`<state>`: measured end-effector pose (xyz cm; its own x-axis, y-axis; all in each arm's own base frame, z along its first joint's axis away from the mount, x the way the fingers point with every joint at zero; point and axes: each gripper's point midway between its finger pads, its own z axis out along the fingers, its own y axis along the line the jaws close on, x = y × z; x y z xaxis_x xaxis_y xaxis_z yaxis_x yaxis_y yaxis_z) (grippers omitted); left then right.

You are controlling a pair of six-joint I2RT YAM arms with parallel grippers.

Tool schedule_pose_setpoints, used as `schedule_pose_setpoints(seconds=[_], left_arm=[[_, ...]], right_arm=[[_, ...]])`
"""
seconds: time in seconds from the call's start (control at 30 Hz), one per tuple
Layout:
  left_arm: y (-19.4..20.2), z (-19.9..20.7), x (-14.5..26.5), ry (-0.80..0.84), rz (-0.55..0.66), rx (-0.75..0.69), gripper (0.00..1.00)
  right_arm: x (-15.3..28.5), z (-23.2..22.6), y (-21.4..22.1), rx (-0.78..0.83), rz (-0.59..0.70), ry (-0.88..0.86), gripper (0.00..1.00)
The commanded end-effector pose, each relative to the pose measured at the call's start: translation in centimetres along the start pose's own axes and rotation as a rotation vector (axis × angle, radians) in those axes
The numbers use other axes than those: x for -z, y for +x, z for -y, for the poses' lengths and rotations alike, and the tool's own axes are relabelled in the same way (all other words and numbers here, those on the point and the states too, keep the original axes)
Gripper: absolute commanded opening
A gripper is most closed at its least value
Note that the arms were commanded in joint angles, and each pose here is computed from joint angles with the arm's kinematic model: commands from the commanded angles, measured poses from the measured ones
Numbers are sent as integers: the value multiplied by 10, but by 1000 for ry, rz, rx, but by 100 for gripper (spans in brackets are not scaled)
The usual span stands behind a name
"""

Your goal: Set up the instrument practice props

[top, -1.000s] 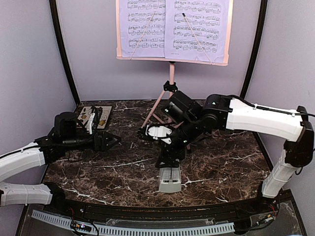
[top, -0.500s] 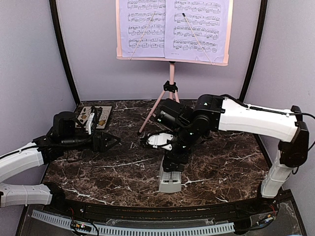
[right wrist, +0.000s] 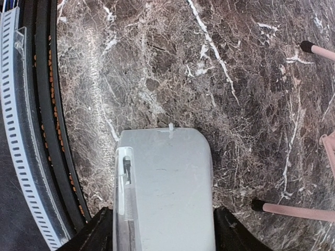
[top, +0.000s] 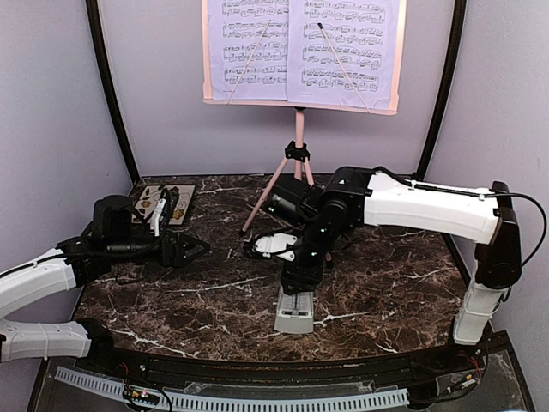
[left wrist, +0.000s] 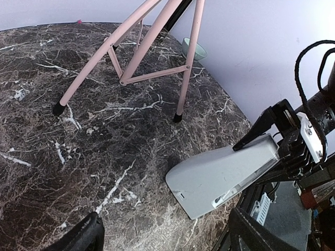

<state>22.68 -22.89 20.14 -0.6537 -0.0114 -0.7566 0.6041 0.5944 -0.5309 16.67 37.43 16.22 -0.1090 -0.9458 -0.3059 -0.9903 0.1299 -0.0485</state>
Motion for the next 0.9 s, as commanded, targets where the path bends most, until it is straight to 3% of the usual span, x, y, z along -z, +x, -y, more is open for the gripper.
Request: schedule_pose_setpoints(seconds=[0.0, 0.23, 0.53, 0.87], left_arm=[[-1, 10, 6, 29, -7, -33, 84], [1, 10, 12, 7, -34, -76, 81], [2, 16, 20, 7, -43, -123, 71], [27, 42, 12, 103, -187, -343, 66]], right_arm=[[-2, 6, 9, -2, -16, 13, 57], [24, 5, -13, 14, 104, 19, 40], [70, 4, -64, 61, 459, 73, 32], [80, -10, -60, 114, 745, 93, 24]])
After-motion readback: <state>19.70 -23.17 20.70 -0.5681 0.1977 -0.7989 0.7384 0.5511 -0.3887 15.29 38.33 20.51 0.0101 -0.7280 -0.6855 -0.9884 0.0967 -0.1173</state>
